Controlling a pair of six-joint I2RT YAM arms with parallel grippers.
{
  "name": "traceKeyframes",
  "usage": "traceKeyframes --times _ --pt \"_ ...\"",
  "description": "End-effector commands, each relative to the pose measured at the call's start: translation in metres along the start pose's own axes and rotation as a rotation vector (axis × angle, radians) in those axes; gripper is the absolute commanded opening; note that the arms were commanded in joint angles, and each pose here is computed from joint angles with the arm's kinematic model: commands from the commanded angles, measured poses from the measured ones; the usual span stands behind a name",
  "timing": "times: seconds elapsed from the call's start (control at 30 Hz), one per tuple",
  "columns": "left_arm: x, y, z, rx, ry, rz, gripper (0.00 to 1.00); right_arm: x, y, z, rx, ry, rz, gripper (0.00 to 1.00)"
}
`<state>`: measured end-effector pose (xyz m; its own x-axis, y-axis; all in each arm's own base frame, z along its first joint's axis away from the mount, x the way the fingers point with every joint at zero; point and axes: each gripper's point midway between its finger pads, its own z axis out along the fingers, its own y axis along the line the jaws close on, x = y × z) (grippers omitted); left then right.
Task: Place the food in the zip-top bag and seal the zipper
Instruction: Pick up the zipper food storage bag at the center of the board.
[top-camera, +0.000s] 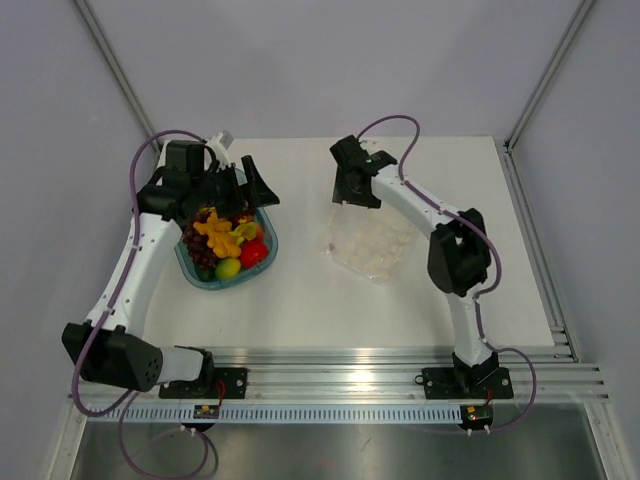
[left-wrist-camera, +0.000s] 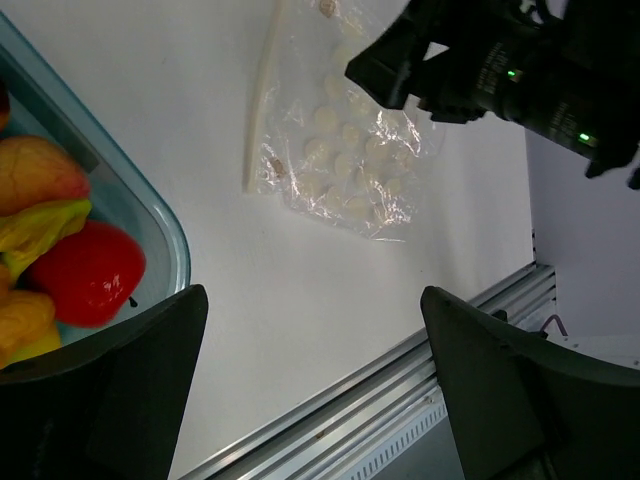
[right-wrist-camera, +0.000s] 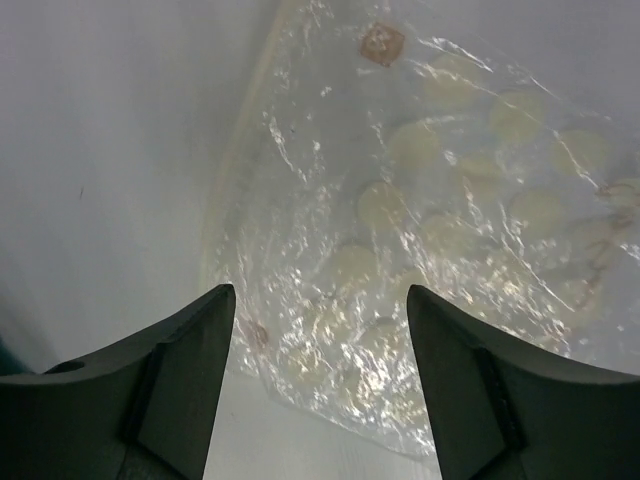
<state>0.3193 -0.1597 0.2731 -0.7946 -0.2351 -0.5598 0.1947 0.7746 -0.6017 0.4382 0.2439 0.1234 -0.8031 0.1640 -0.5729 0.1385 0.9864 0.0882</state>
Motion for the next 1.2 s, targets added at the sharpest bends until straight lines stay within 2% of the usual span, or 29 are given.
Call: traceKeyframes --times 0.0,0.23,0.33,0.6,0.67,0.73,0.77,0.87,0.9,1.03,1.17 --pt "0.002 0.002 -0.023 -0.057 -0.058 0.013 0.91 -0.007 0.018 0.007 0.092 -0.025 0.002 0.77" --pt "0.009 0.010 -0.040 -0.117 -0.069 0.058 0.91 0.001 0.041 0.047 0.116 -0.001 -0.005 0.74" --pt "0.013 0.004 -0.041 -0.083 -0.073 0.048 0.91 0.010 0.045 0.063 0.123 0.032 -0.014 0.72" --pt "0.021 0.010 -0.038 -0.090 -0.075 0.028 0.90 0.027 0.035 0.094 0.187 0.038 -0.053 0.65" --pt "0.024 0.014 -0.038 -0.103 -0.067 0.025 0.89 0.025 0.037 0.096 0.177 0.031 -0.067 0.57" --pt "0.026 0.014 -0.038 -0.104 -0.063 0.022 0.89 0.025 0.038 0.094 0.170 0.034 -0.071 0.43" --pt "0.027 0.014 -0.038 -0.104 -0.063 0.020 0.89 0.024 0.037 0.091 0.171 0.033 -0.072 0.32" --pt "0.027 0.015 -0.038 -0.101 -0.073 0.016 0.89 0.025 0.032 0.080 0.159 0.029 -0.066 0.17" --pt "0.030 0.016 -0.036 -0.099 -0.066 0.010 0.89 0.027 0.033 0.076 0.145 0.036 -0.065 0.01" --pt "0.041 0.020 -0.021 -0.079 -0.013 -0.016 0.89 0.030 0.024 0.039 0.069 0.033 -0.075 0.00" --pt "0.054 0.015 -0.004 -0.044 0.027 -0.032 0.88 0.025 0.026 -0.002 -0.083 -0.022 -0.070 0.00"
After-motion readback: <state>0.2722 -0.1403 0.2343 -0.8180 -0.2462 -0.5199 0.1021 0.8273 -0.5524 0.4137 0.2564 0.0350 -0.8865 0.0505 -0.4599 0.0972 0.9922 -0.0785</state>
